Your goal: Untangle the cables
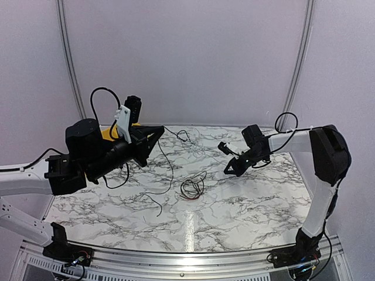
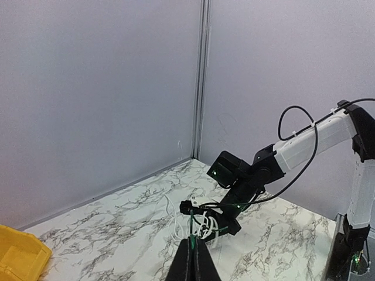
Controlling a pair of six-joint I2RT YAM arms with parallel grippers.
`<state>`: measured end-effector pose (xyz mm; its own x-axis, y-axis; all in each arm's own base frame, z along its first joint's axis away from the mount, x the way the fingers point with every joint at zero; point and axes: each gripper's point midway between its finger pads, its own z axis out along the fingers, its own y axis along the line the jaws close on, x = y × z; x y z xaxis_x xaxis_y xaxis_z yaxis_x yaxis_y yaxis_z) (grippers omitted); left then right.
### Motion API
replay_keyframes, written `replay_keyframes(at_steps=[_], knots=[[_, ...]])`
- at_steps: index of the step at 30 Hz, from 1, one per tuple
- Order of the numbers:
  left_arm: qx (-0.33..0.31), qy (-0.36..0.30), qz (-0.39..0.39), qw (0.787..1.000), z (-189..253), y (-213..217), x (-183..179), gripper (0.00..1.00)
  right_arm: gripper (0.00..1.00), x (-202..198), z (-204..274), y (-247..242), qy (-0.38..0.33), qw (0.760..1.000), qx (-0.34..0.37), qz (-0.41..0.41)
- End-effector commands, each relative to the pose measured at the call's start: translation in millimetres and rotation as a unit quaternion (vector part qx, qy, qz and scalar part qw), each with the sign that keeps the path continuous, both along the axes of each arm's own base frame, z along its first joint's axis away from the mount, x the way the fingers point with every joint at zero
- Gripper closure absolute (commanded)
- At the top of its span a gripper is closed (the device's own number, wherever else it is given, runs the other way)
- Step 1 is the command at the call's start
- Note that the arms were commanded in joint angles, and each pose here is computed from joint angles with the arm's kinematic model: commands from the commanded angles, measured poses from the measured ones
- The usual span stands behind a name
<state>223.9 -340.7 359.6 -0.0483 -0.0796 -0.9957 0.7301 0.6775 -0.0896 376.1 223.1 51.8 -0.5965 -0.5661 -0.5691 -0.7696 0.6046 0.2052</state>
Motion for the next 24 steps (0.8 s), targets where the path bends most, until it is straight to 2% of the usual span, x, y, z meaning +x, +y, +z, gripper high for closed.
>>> replay_keyframes(at_steps=[1,5,9,17,18,24], knots=[[-0.051,-0.083,0.023,0.995,91.9,38.8,-15.0,1.0,1.0,21.7,-23.3,-34.7,0.009,0.997,-0.048,-0.061],[-0.061,-0.118,0.042,0.99,135.7,69.4,-25.2,1.0,1.0,20.8,-30.7,-39.1,0.014,0.996,-0.057,-0.064],[-0.07,-0.124,0.053,0.988,150.5,86.1,-30.0,1.0,1.0,22.1,-35.0,-42.4,0.016,0.995,-0.067,-0.068],[-0.037,-0.071,0.026,0.996,98.5,53.9,-20.4,1.0,1.0,17.4,-17.6,-31.4,0.01,0.998,-0.036,-0.041],[-0.029,-0.061,0.02,0.998,88.6,45.3,-18.1,1.0,0.98,14.3,-10.3,-26.7,0.009,0.999,-0.023,-0.027],[-0.017,-0.012,-0.011,1.0,42.4,7.4,-9.6,1.0,0.62,-8.1,56.5,1.6,-0.045,0.997,0.043,0.053]])
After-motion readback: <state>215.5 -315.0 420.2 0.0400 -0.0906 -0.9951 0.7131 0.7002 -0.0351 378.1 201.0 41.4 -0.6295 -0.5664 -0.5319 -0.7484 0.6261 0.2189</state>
